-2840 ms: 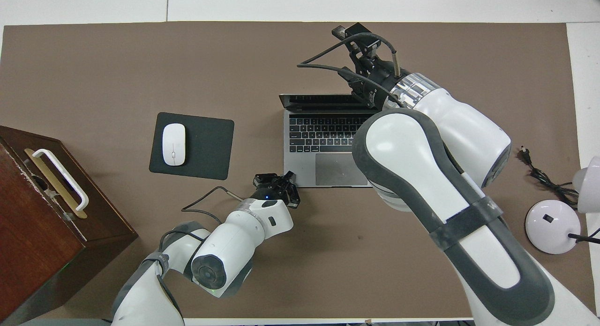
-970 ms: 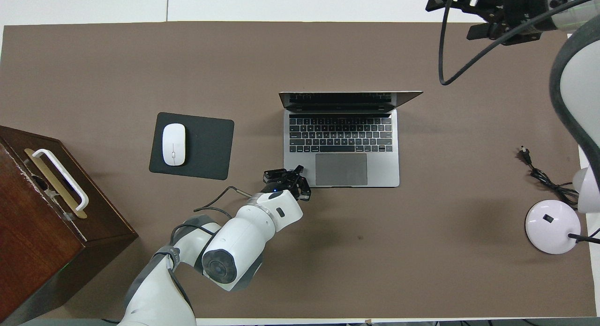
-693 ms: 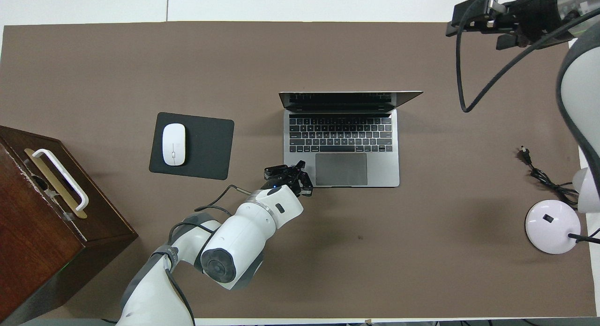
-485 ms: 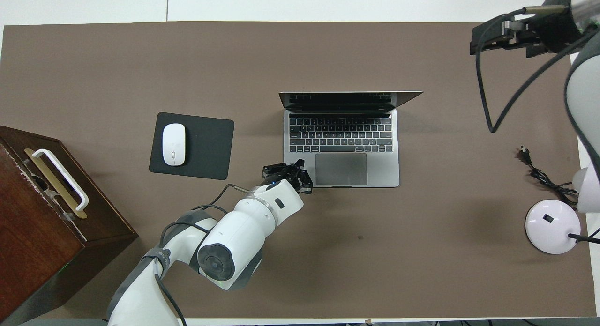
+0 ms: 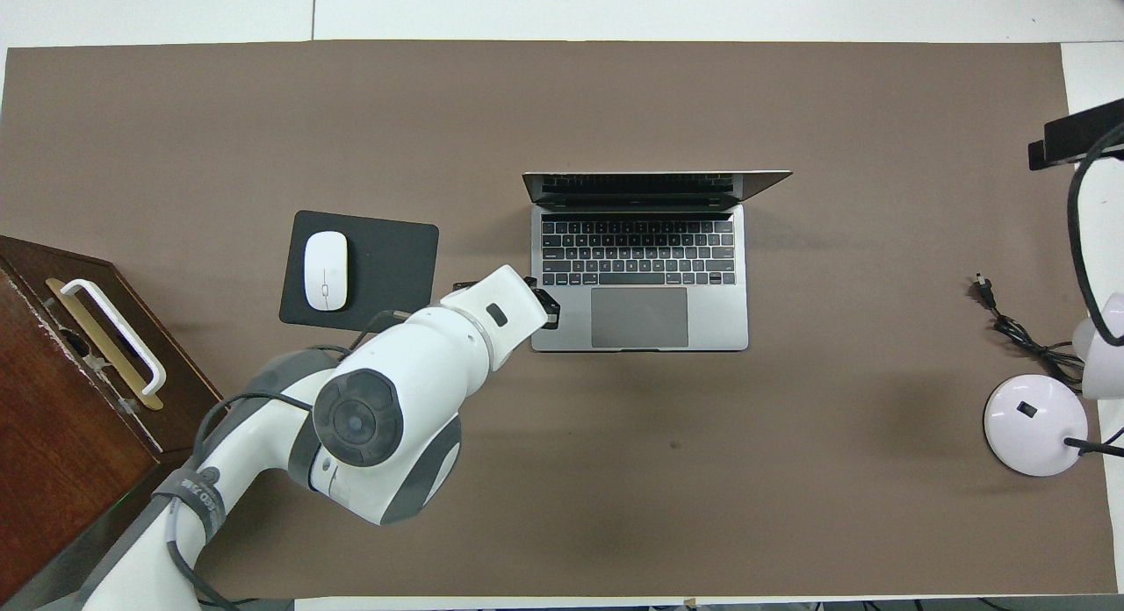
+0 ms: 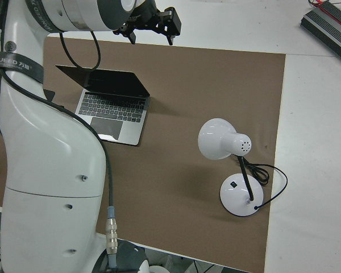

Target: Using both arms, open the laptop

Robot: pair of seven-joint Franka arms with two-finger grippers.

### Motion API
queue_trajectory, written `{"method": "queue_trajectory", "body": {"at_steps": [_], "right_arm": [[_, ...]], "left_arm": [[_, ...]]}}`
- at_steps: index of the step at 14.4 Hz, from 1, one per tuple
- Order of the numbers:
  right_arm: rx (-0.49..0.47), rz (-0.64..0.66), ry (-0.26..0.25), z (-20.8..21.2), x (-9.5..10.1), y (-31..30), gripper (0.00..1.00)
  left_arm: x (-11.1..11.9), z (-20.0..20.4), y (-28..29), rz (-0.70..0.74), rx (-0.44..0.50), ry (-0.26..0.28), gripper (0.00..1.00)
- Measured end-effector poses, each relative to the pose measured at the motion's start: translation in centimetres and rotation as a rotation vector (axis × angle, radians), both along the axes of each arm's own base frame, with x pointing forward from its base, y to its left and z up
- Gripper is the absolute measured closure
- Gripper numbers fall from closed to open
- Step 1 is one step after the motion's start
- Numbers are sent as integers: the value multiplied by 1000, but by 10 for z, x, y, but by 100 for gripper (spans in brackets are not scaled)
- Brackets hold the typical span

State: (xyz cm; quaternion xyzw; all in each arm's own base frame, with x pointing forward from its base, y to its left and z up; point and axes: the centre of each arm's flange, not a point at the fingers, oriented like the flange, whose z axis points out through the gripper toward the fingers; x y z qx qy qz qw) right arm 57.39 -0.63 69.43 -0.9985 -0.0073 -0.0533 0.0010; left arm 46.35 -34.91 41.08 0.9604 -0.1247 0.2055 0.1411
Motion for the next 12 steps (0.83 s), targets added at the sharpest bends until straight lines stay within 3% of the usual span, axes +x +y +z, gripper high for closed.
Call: {"method": "queue_trajectory", "body": {"at_steps": [3,6,12], "right_arm": [[-1,0,55,-16,-30,1,0],[-1,-8,75,-23,-49,0,0],[4,-10,74,-29,-52,3,0]], "left_arm": [[20,30,7,20,30,58,99],[33,46,19,32,66,116,99],[70,104,74,34,140,210,99]]}}
